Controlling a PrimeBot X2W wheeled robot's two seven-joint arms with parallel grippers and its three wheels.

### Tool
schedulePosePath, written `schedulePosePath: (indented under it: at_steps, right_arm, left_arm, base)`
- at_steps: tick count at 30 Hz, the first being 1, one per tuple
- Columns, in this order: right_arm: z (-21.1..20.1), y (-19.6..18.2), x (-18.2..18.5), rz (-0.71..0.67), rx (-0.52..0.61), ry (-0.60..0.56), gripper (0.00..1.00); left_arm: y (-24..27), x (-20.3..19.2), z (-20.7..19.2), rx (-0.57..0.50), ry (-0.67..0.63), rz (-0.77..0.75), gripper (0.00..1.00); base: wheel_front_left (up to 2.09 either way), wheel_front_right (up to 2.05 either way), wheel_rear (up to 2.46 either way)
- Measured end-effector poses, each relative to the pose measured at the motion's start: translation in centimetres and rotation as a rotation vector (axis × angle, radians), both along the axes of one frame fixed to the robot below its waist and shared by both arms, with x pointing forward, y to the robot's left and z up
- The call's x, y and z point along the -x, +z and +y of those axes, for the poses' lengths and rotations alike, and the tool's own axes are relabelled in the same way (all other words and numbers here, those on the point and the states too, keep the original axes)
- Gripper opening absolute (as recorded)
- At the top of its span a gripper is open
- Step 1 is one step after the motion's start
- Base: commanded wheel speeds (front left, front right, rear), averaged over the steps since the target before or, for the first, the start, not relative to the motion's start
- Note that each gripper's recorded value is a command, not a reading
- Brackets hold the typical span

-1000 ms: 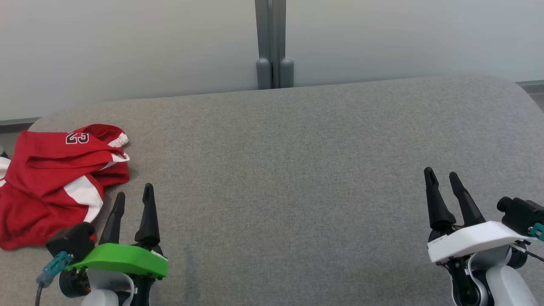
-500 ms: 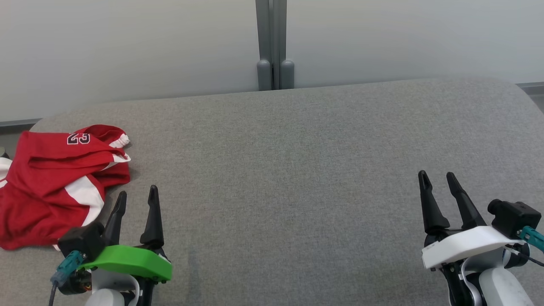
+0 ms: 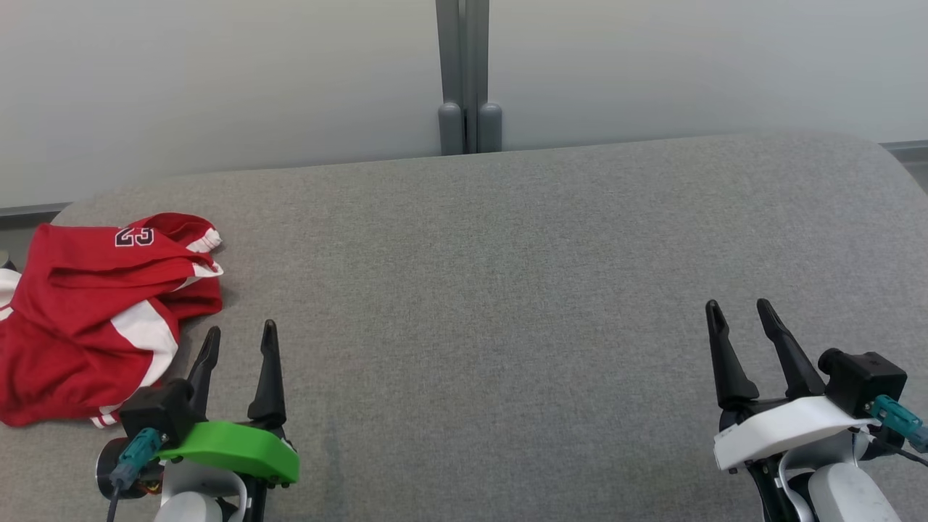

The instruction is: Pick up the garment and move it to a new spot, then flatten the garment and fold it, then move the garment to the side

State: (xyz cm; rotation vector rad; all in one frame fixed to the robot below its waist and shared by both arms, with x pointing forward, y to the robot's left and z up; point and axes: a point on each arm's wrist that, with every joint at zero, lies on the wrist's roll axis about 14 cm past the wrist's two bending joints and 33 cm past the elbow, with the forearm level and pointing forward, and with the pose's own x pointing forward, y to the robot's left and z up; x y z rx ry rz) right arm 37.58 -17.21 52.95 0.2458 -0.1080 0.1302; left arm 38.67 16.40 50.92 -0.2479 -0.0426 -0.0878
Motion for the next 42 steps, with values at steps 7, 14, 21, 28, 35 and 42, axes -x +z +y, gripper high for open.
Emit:
schedulePosePath:
  at_steps: [7, 14, 21, 28, 35, 42]
  right_arm:
    - [0.3, -0.1, 0.0, -0.010, 0.042, 0.009, 1.00]
    - [0.6, -0.1, 0.1, -0.021, 0.081, 0.017, 1.00]
    - [0.7, -0.2, 0.1, -0.028, 0.117, 0.021, 1.00]
    - [0.8, -0.4, 0.2, -0.035, 0.141, 0.022, 1.00]
    - [0.9, -0.5, 0.0, -0.030, 0.133, 0.023, 1.00]
    - [2.0, -0.4, -0.5, -0.036, 0.125, 0.056, 1.00]
  left_arm:
    - [-0.1, 0.0, -0.2, -0.044, -0.008, -0.006, 1.00]
    - [-0.5, 0.2, -0.4, -0.079, -0.015, -0.004, 1.00]
    - [-0.8, 0.2, -0.3, -0.111, -0.016, -0.005, 1.00]
    - [-0.9, 0.3, -0.3, -0.146, -0.016, -0.010, 1.00]
    - [-1.2, 0.4, 0.0, -0.146, -0.006, -0.001, 1.00]
    - [-1.0, 0.6, 1.4, -0.135, 0.039, -0.001, 1.00]
  base:
    - [0.00, 0.00, 0.00]
    - [0.00, 0.00, 0.00]
    - [0.00, 0.00, 0.00]
    - [0.00, 0.00, 0.00]
    - [0.00, 0.00, 0.00]
    - [0.00, 0.00, 0.00]
